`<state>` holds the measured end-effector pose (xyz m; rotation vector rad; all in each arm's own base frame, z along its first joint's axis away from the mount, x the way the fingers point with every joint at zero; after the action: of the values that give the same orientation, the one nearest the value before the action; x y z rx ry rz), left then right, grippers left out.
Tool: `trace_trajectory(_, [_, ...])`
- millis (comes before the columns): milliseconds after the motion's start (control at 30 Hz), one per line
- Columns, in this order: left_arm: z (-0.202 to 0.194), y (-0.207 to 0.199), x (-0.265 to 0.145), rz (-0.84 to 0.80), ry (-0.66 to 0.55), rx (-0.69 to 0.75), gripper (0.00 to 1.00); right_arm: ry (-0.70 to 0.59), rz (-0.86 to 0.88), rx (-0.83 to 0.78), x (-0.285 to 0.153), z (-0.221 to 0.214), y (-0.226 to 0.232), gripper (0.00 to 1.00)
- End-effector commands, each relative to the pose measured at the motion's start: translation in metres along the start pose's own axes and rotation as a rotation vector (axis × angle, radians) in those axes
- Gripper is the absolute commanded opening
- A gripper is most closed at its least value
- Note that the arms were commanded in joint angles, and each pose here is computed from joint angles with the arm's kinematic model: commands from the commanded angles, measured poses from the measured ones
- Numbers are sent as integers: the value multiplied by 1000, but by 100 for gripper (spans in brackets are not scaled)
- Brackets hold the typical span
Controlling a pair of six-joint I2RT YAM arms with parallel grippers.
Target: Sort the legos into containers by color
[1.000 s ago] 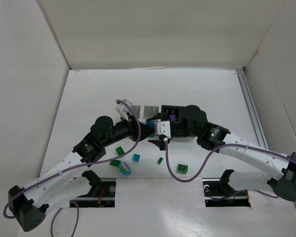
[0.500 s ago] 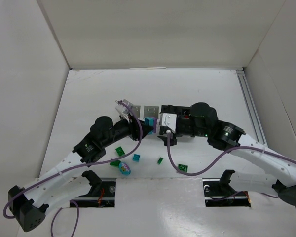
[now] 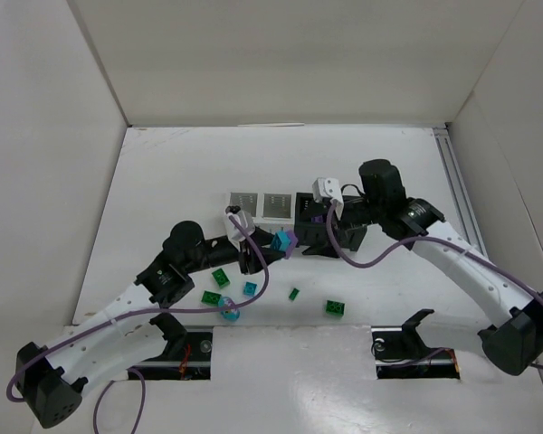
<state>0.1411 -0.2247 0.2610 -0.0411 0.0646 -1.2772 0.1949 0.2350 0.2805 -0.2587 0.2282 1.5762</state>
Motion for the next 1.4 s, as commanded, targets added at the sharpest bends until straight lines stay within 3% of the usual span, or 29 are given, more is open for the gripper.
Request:
trace_trajectory(0, [17, -10, 2, -128, -74, 161, 0, -142, 211, -64, 9, 29, 19, 90])
trace_trajectory(233, [18, -6, 7, -127, -48, 188, 0, -137, 256, -44, 21, 30, 25, 84])
trace_trajectory(433, [17, -3, 8, -106, -48, 177, 0, -133, 256, 2, 32, 27, 22, 69])
trace_trajectory(833, [25, -10, -2, -105, -103, 195, 0, -54, 173, 76, 38, 9, 10, 59])
trace_trajectory(1000, [24, -10, -3, -96, -110, 199, 0, -81, 189, 48, 39, 12, 10, 36])
trace_trajectory(1200, [14, -6, 3, -97, -71, 175, 0, -114, 186, -10, 34, 21, 13, 25])
trace_trajectory(1333, [14, -4, 3, -80, -71, 174, 0, -103, 144, 14, 27, 11, 5, 0])
trace_trajectory(1367, [14, -2, 3, -66, -71, 173, 0, -104, 133, 15, 24, 10, 4, 0])
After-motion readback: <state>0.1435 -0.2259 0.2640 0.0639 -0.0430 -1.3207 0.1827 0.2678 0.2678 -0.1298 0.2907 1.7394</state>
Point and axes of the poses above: each gripper's point midway between its finger pads, its own x axis out along the fingers, its own y axis along the line the jaws close on, z = x × y, the point moved 5 cm from there along -x, back along the fingers, and after that the axes turned 3 degrees about x, right-handed, at the moved point
